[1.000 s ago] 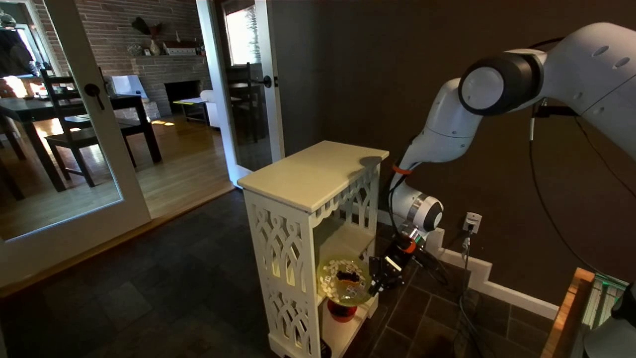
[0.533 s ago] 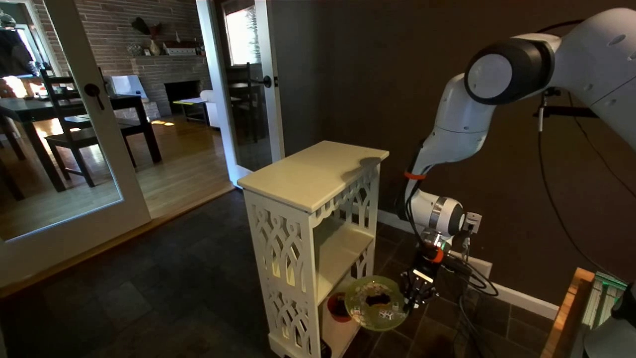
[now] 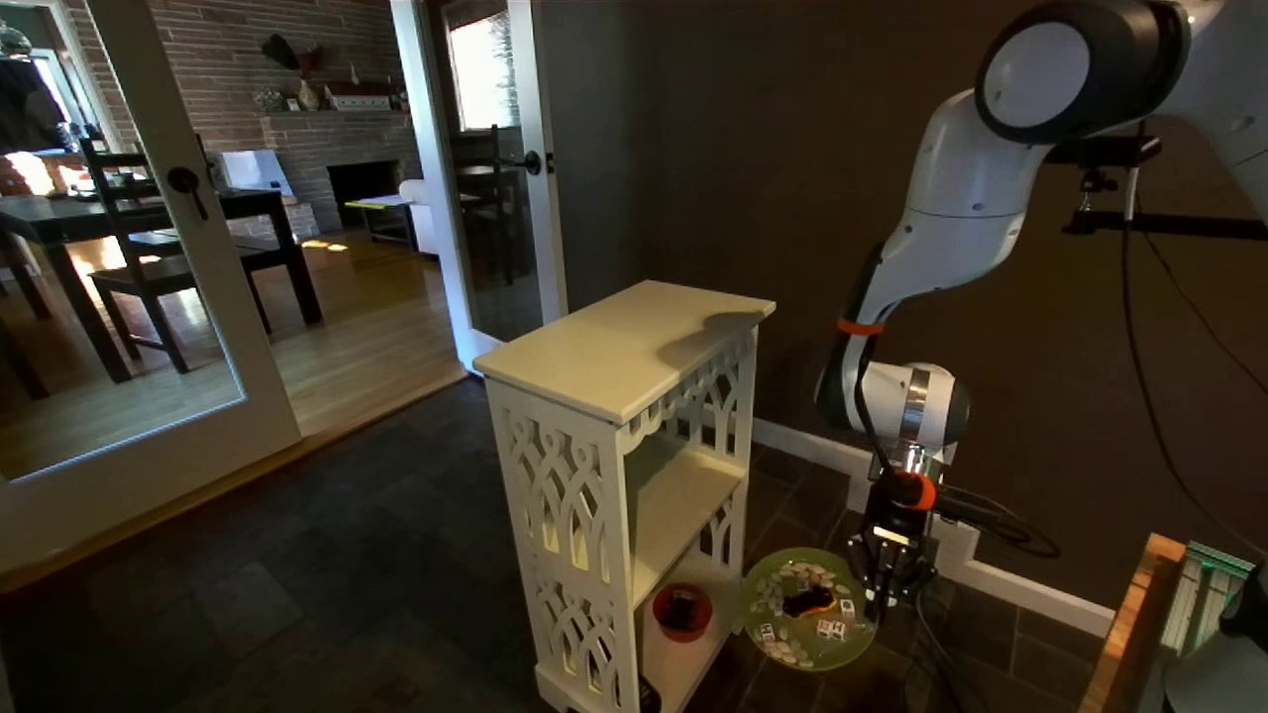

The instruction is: Put the yellow plate on top of the shelf.

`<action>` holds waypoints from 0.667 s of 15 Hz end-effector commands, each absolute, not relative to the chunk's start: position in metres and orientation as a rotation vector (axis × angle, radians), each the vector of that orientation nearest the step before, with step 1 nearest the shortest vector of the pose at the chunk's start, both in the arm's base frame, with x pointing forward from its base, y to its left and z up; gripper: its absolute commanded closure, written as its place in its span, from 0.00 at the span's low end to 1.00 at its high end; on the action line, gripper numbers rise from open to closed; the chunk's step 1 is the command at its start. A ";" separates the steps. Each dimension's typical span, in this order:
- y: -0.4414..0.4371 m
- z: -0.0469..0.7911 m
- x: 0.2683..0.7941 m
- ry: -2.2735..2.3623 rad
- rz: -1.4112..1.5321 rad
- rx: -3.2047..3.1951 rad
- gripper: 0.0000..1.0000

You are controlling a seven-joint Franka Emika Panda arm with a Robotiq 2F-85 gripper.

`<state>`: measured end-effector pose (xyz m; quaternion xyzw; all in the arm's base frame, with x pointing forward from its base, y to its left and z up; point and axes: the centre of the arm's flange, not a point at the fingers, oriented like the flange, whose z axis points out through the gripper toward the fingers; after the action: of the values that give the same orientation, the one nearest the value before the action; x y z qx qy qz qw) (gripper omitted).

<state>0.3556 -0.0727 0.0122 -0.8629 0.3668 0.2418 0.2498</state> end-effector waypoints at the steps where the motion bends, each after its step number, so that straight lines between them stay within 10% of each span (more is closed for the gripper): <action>1: -0.064 0.063 0.333 0.915 0.630 -2.502 0.98; 10: -0.086 0.088 0.337 0.473 0.479 -2.712 0.98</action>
<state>0.3329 -0.0689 0.0740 -0.9441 0.2209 0.1872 0.1577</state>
